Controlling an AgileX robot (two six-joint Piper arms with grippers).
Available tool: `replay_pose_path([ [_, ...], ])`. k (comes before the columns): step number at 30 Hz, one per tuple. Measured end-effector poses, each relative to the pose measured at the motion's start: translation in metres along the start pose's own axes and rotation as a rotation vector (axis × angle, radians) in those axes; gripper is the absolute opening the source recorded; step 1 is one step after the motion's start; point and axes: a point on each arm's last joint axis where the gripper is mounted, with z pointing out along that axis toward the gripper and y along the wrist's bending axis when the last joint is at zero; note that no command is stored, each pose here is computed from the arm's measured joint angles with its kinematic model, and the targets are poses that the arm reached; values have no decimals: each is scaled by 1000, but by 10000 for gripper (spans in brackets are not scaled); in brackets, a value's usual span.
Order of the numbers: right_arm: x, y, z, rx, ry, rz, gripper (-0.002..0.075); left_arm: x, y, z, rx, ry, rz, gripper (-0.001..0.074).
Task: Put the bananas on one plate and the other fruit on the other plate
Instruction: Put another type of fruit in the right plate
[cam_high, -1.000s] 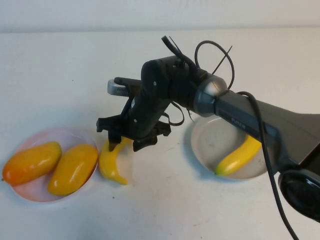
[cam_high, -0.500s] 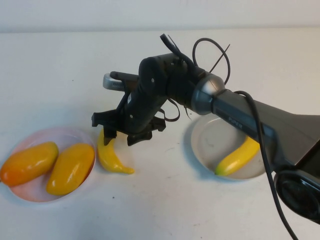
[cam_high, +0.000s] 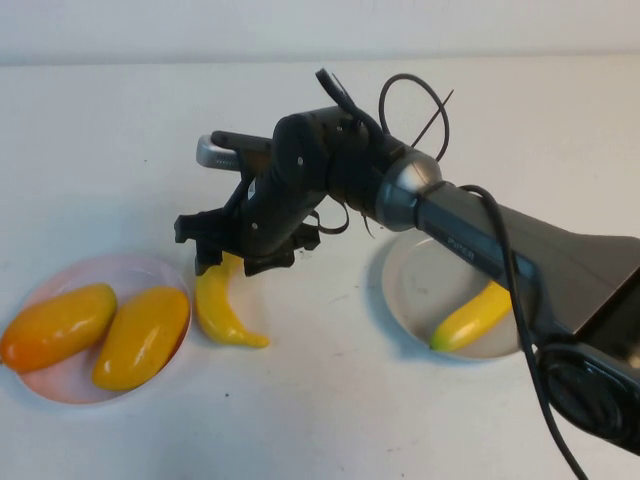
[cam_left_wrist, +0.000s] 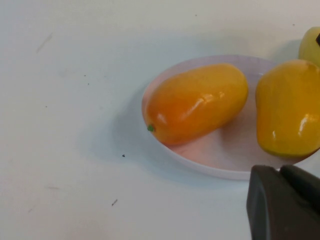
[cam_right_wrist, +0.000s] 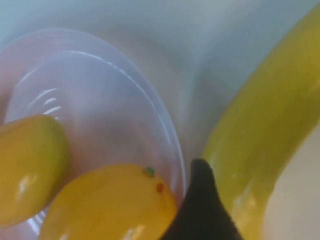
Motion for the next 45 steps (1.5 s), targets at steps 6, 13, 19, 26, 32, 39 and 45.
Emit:
replay_pose_path([
  [6,1,-4,16,-4,-11,6,452,0,0,0,0,0,0,3],
  [13,4,-9,24,27,21,-37,442,0,0,0,0,0,0,3],
  [19,6,-11,23,51,41,-89,323,0,0,0,0,0,0,3],
  [26,4,-10,-25,105,33,-124,323,0,0,0,0,0,0,3],
  [32,0,-49,-98,194,-46,-1,323,0,0,0,0,0,0,3],
  [39,16,-113,-112,273,-66,219,323,0,0,0,0,0,0,2],
  [45,20,-126,-104,256,-74,295,323,0,0,0,0,0,0,2],
])
